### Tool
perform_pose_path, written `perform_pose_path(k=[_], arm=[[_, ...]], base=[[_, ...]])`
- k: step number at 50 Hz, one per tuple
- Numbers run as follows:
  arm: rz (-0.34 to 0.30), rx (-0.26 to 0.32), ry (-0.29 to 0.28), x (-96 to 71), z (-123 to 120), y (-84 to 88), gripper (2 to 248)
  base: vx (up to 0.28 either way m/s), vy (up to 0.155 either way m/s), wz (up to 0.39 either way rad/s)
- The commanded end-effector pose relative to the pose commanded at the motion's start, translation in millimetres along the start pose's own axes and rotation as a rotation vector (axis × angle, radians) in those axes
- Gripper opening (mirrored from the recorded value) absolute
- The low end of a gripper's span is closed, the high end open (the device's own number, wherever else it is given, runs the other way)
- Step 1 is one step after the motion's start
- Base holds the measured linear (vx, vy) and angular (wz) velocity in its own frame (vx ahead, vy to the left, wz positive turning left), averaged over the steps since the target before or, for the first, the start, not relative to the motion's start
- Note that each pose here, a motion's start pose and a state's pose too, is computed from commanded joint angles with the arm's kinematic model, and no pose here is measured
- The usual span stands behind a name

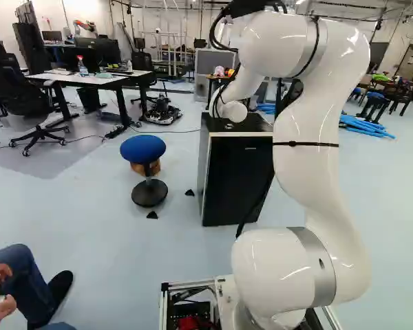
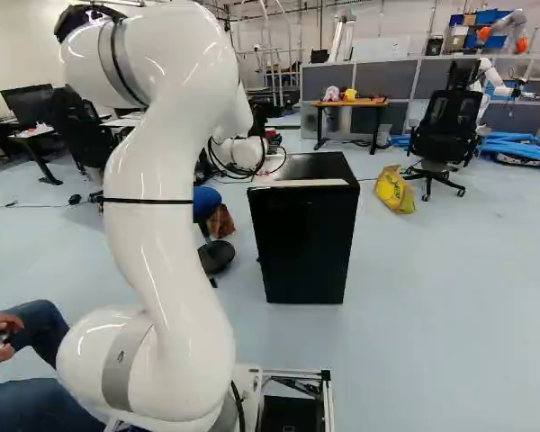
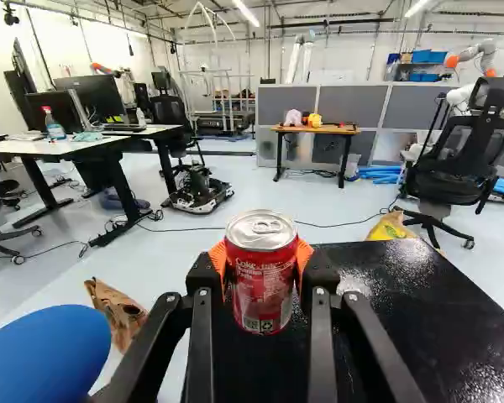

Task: Grab a drink from the fridge

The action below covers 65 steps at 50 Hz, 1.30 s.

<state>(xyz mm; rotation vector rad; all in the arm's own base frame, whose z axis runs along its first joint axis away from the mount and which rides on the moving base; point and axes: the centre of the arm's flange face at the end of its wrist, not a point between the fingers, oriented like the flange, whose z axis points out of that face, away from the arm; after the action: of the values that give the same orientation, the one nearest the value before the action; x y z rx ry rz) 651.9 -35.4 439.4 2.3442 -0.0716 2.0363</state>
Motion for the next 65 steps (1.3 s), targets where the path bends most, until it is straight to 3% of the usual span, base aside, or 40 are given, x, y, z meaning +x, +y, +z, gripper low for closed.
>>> perform_pose_path(k=[28, 65], arm=[[-0.004, 0.016, -0.055, -14.1, -103.0, -8.2, 99], [-0.010, 0.038, -0.129, -61.1, -246.5, -13.5, 99]], base=[[0.000, 0.000, 0.000], [0.000, 0.000, 0.000]])
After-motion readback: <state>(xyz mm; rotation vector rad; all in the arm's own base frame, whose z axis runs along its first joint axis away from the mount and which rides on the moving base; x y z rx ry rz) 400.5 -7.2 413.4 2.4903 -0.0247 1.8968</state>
